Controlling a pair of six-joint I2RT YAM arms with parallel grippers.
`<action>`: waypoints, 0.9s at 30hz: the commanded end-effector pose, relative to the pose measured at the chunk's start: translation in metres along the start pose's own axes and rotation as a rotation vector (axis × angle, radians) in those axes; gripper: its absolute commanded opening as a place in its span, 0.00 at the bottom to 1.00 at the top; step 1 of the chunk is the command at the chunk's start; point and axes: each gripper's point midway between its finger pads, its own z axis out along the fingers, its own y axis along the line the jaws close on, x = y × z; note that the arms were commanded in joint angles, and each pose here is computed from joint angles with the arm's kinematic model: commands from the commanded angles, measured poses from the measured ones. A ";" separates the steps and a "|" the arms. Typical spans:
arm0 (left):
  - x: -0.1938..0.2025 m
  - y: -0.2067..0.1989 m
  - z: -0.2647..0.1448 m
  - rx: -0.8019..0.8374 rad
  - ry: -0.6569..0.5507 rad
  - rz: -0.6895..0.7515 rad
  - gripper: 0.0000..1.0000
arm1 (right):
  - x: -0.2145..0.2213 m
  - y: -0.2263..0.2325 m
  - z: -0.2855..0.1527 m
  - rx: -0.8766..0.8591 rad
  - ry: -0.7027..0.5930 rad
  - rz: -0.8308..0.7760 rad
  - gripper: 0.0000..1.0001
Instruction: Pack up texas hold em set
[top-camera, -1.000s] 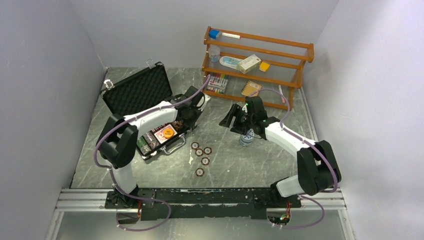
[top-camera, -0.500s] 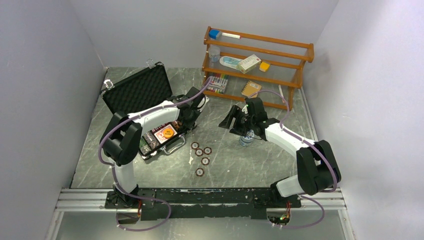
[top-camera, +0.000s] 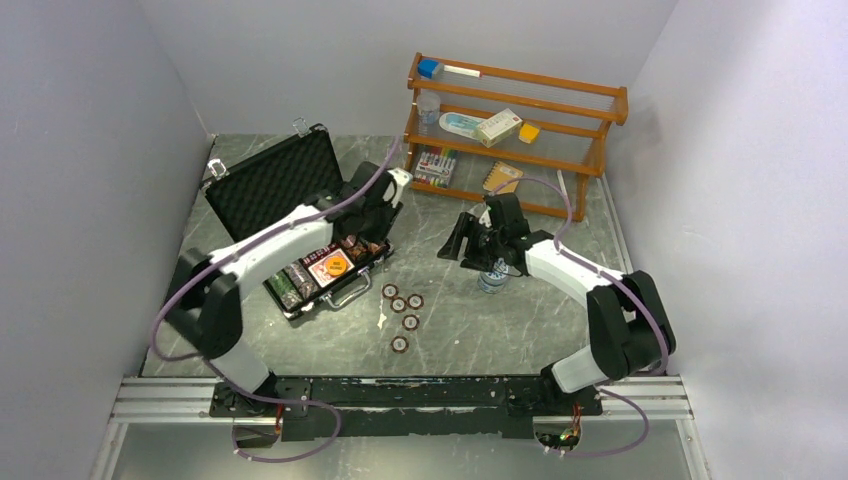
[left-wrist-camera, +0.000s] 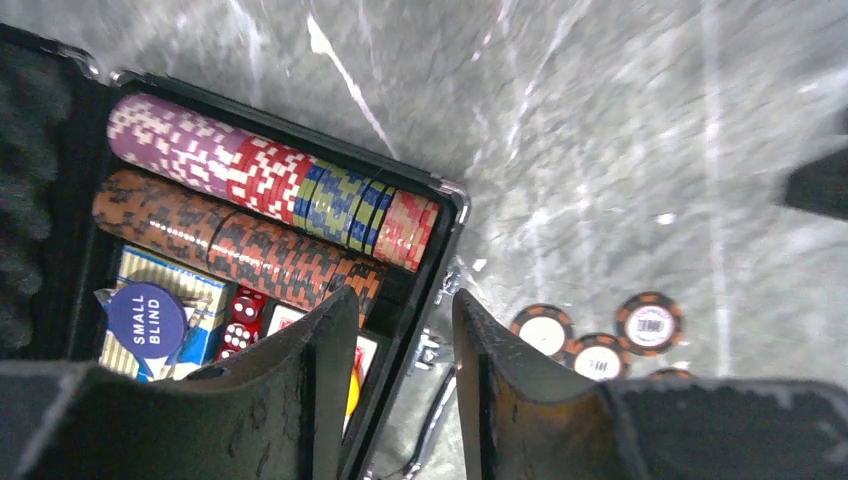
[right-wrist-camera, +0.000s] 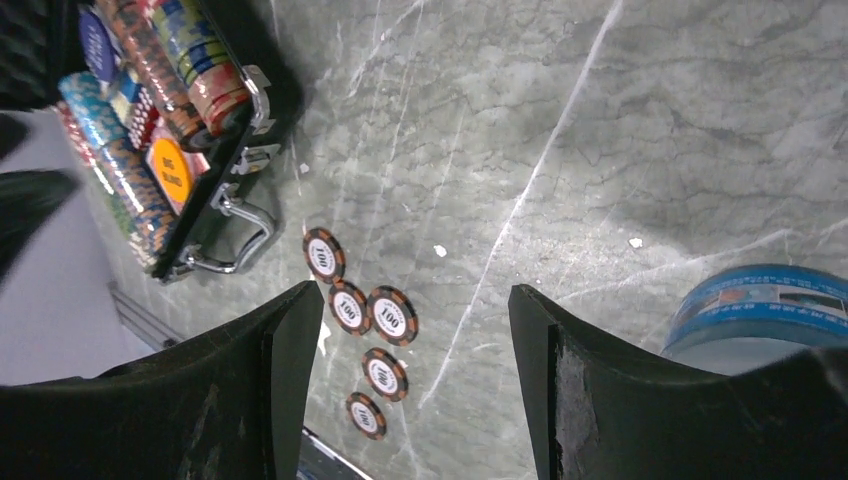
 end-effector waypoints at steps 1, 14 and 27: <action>-0.044 -0.007 -0.050 0.095 -0.256 -0.071 0.46 | 0.001 0.001 0.005 0.069 0.032 -0.136 0.73; -0.056 0.051 -0.189 -0.069 -0.829 -0.275 0.67 | 0.056 0.044 0.027 0.285 0.203 -0.608 0.74; -0.047 0.066 -0.253 -0.079 -0.947 -0.340 0.70 | 0.097 0.064 0.074 0.393 0.398 -0.705 0.74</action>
